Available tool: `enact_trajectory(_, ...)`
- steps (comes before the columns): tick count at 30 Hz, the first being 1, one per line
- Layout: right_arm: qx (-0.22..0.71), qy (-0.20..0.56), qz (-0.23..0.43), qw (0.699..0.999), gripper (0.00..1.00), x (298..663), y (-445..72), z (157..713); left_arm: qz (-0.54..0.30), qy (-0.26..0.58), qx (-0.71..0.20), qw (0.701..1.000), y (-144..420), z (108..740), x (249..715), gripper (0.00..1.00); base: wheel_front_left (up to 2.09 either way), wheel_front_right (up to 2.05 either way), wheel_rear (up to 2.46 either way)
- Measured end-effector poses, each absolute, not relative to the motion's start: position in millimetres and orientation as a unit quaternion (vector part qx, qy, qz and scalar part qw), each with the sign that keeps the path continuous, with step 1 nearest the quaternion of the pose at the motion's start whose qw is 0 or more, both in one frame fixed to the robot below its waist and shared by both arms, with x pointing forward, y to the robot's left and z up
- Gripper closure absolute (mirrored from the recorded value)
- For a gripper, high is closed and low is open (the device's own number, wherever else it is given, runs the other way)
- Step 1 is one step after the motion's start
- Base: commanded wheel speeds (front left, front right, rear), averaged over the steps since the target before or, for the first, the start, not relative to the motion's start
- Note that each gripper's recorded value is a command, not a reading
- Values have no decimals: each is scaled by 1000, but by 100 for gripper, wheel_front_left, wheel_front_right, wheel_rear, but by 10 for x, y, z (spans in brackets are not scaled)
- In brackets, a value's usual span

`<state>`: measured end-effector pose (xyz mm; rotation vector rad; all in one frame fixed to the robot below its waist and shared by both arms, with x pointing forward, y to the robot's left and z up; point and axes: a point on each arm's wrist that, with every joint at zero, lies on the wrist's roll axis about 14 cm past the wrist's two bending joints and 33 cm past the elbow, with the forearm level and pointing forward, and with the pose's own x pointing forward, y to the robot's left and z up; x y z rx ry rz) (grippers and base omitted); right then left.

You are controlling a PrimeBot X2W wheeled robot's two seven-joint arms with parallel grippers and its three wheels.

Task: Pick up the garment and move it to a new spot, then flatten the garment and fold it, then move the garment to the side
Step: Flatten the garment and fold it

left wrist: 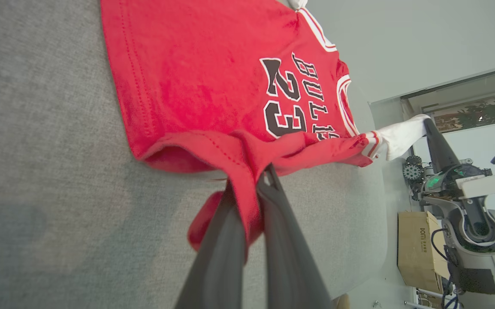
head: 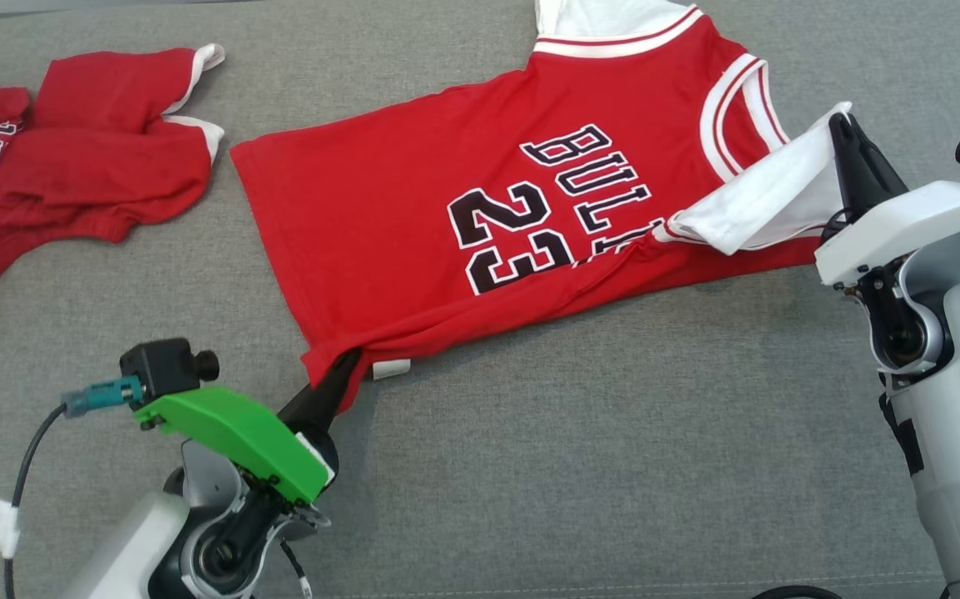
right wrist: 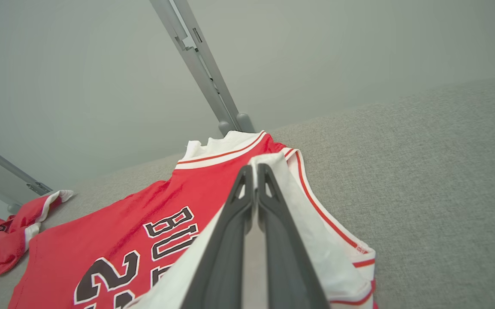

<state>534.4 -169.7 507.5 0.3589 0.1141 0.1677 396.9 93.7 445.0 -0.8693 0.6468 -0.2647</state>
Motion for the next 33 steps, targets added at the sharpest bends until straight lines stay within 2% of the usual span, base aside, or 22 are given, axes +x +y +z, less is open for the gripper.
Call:
enact_trajectory(4, 163, 66, 91, 980, 100, 5472, -1635, 5041, -138, 330, -392, 847, 924, 4431, 4056, 100, 0, 0, 0)
enact_trajectory(18, 95, 110, 121, 982, 100, 5758, -1467, 4751, -146, 441, -391, 794, 924, 4204, 4371, 100, 0, 0, 0)
enact_trajectory(27, 48, 145, 150, 977, 100, 5880, -1344, 4627, -147, 465, -366, 792, 985, 4137, 4638, 100, 0, 0, 0)
enact_trajectory(33, 30, 151, 159, 975, 100, 5898, -1312, 4625, -142, 477, -358, 790, 998, 4049, 4639, 100, 0, 0, 0)
